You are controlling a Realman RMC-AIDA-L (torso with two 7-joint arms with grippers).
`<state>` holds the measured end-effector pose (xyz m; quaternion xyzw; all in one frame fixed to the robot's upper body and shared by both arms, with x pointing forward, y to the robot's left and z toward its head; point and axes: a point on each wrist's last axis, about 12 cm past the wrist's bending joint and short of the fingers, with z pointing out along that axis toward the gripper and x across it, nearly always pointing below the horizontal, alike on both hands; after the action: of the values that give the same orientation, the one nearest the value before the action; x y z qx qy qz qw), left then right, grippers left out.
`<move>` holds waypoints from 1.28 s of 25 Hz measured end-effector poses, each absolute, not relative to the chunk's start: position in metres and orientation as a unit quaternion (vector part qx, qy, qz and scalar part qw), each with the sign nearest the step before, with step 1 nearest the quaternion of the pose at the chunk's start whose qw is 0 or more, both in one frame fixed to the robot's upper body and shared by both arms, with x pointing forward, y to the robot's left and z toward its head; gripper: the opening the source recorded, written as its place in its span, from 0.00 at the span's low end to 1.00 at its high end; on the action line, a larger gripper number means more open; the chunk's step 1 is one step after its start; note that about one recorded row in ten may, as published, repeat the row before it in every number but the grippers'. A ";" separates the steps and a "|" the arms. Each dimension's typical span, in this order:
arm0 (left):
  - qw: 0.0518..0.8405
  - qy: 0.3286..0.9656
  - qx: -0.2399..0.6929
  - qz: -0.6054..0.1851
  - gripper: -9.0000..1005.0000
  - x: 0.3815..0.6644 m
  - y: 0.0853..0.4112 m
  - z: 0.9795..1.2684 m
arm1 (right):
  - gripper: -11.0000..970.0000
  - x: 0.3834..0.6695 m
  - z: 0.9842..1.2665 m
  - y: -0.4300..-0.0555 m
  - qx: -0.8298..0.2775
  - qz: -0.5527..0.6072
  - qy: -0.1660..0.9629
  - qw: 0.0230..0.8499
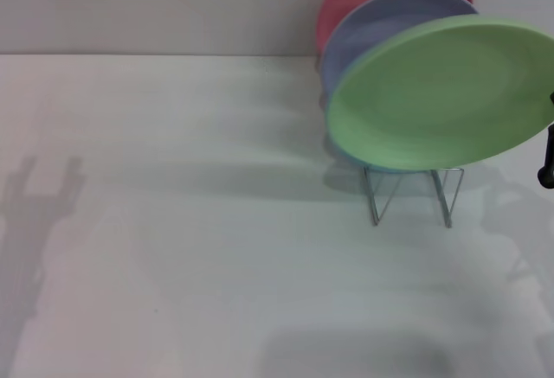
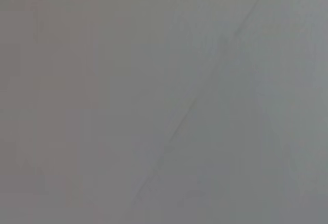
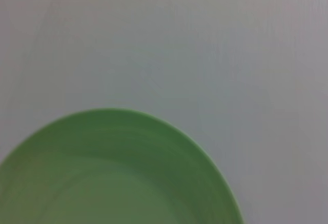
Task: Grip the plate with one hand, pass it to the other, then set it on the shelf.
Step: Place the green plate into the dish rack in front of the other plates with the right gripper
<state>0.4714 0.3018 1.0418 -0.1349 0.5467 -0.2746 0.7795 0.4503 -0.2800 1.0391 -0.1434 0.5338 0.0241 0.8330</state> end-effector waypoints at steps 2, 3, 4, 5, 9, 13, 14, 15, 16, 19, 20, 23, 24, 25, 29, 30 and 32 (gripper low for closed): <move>0.780 0.546 -0.135 -0.275 0.81 0.472 0.301 1.042 | 0.03 0.451 1.040 -0.282 -0.143 0.020 0.533 0.833; 0.780 0.546 -0.135 -0.275 0.81 0.472 0.301 1.042 | 0.03 0.451 1.040 -0.282 -0.143 0.020 0.533 0.833; 0.780 0.546 -0.135 -0.276 0.81 0.472 0.301 1.042 | 0.03 0.452 1.040 -0.283 -0.143 0.018 0.533 0.834; 0.780 0.546 -0.135 -0.276 0.81 0.472 0.301 1.042 | 0.03 0.453 1.041 -0.283 -0.141 0.021 0.530 0.836; 0.780 0.544 -0.135 -0.278 0.81 0.473 0.300 1.043 | 0.03 0.453 1.042 -0.283 -0.140 0.024 0.526 0.838; 0.781 0.542 -0.134 -0.279 0.81 0.473 0.300 1.043 | 0.03 0.454 1.042 -0.284 -0.143 0.022 0.528 0.837; 0.781 0.542 -0.134 -0.280 0.81 0.473 0.300 1.044 | 0.03 0.454 1.042 -0.284 -0.144 0.021 0.530 0.836; 0.780 0.541 -0.136 -0.282 0.81 0.473 0.300 1.044 | 0.03 0.454 1.041 -0.285 -0.145 0.018 0.531 0.834; 0.780 0.541 -0.136 -0.282 0.81 0.473 0.300 1.044 | 0.03 0.454 1.041 -0.285 -0.145 0.018 0.531 0.834; 0.780 0.541 -0.136 -0.283 0.81 0.473 0.300 1.044 | 0.03 0.452 1.039 -0.288 -0.149 0.012 0.537 0.830; 0.780 0.540 -0.136 -0.284 0.81 0.473 0.300 1.044 | 0.03 0.451 1.037 -0.291 -0.152 0.007 0.542 0.826; 0.780 0.539 -0.137 -0.287 0.81 0.474 0.300 1.044 | 0.04 0.450 1.035 -0.293 -0.155 0.001 0.549 0.821; 0.780 0.539 -0.137 -0.287 0.81 0.474 0.300 1.044 | 0.05 0.450 1.035 -0.293 -0.155 0.001 0.549 0.821; 0.779 0.539 -0.137 -0.290 0.81 0.474 0.300 1.045 | 0.05 0.449 1.033 -0.295 -0.159 -0.005 0.554 0.817; 0.779 0.539 -0.134 -0.292 0.81 0.474 0.299 1.045 | 0.06 0.450 1.031 -0.297 -0.161 -0.010 0.563 0.811; 0.779 0.539 -0.133 -0.293 0.81 0.474 0.299 1.045 | 0.07 0.453 1.029 -0.296 -0.165 -0.009 0.571 0.804; 0.779 0.539 -0.133 -0.293 0.81 0.474 0.299 1.045 | 0.07 0.454 1.028 -0.296 -0.169 -0.009 0.576 0.800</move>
<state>0.4745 0.2988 1.0452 -0.1329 0.5387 -0.2930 0.7786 0.4540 -0.2962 1.0277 -0.1694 0.5756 -0.0089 0.8000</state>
